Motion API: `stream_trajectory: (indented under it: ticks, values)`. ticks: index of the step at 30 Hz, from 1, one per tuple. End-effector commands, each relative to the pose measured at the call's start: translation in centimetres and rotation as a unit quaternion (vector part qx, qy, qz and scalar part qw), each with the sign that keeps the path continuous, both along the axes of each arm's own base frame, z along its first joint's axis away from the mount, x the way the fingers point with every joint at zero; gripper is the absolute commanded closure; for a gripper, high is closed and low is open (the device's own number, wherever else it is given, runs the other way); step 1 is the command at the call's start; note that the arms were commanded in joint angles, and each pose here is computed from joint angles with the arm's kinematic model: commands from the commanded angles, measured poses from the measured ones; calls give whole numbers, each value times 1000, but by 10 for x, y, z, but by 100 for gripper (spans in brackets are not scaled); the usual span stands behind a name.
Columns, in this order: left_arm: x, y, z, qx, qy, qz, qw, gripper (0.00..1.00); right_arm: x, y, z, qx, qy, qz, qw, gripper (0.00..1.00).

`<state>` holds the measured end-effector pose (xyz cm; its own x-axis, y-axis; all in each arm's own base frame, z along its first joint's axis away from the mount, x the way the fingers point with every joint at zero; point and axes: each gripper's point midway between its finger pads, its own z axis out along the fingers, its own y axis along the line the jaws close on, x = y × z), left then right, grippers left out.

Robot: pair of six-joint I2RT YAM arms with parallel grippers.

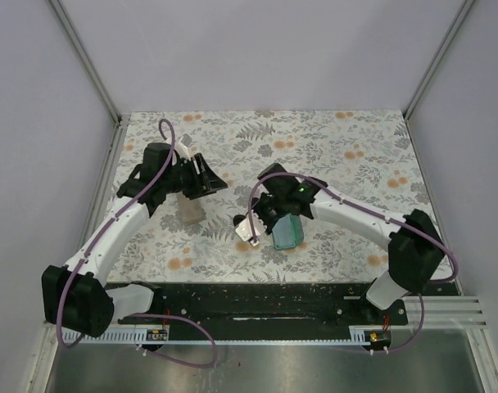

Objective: Organize the sunglasses
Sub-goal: Place the sunglasses at the corner of the board, then pick up the sunglasses from the corner of the board.

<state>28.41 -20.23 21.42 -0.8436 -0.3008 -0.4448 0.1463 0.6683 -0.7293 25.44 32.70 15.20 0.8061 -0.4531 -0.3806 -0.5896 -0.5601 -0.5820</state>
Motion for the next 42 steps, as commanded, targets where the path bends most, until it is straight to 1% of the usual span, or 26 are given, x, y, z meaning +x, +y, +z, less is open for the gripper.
stream_trajectory:
  ticks: [1, 4, 7, 11, 13, 14, 16, 17, 19, 20, 21, 22, 26, 28, 30, 32, 34, 36, 38, 39, 40, 41, 42]
  values:
    - [12, 32, 15, -25, -22, 54, 998, 46, -2, 18, -26, -62, -23, 41, 997, 100]
    - [12, 55, 10, -46, -10, 83, 995, 46, -14, 32, -54, -101, -5, 66, 993, 100]
    - [9, 68, 4, -60, -6, 98, 993, 46, -23, 41, -75, -136, 5, 85, 987, 100]
    - [1, 71, -10, -59, 5, 97, 994, 46, -32, 45, -98, -165, 25, 98, 981, 100]
    - [-1, 70, -15, -60, 11, 93, 994, 46, -34, 46, -102, -172, 26, 102, 979, 100]
    - [-2, 70, -19, -60, 14, 92, 994, 46, -33, 46, -103, -174, 26, 102, 979, 93]
    - [-2, 70, -22, -60, 16, 92, 994, 46, -34, 46, -104, -177, 26, 102, 978, 75]
    - [-2, 70, -24, -59, 19, 91, 994, 46, -34, 46, -103, -177, 28, 102, 979, 74]
    - [-1, 71, -28, -53, 20, 92, 994, 45, -36, 48, -98, -173, 29, 103, 979, 73]
    - [-1, 71, -30, -51, 22, 93, 994, 45, -35, 48, -95, -169, 27, 103, 980, 68]
    - [-2, 71, -32, -50, 24, 91, 994, 45, -36, 49, -93, -167, 25, 105, 980, 60]
    - [-1, 72, -33, -46, 25, 91, 995, 44, -35, 50, -89, -161, 23, 105, 981, 55]
    - [-3, 72, -37, -42, 28, 86, 995, 44, -31, 55, -65, -138, 10, 96, 986, 59]
    - [-4, 73, -39, -31, 23, 82, 996, 43, -24, 56, -44, -112, 12, 73, 991, 59]
    - [-6, 75, -44, 6, 16, 84, 996, 41, -17, 57, -12, -62, 39, 40, 997, 58]
    - [-10, 73, -48, 48, 11, 81, 996, 40, -15, 50, 28, 9, 95, 8, 995, 54]
    - [-15, 67, -49, 64, 4, 73, 995, 39, -15, 37, 68, 82, 170, -28, 982, 42]
    - [-18, 62, -49, 82, -5, 73, 994, 39, -20, 22, 96, 138, 226, -55, 963, 32]
    - [-21, 56, -50, 98, -14, 66, 993, 39, -25, 12, 112, 187, 256, -102, 943, 28]
    - [-23, 54, -53, 112, -12, 64, 992, 38, -20, 12, 123, 230, 256, -134, 929, 26]
    - [-26, 51, -55, 128, -15, 61, 990, 39, -20, 9, 127, 262, 271, -169, 911, 18]
    - [-28, 48, -59, 145, -14, 58, 988, 38, -17, 4, 137, 308, 302, -225, 874, 1]
    - [-32, 44, -62, 160, -15, 51, 986, 38, -5, -4, 135, 358, 334, -301, 818, 0]
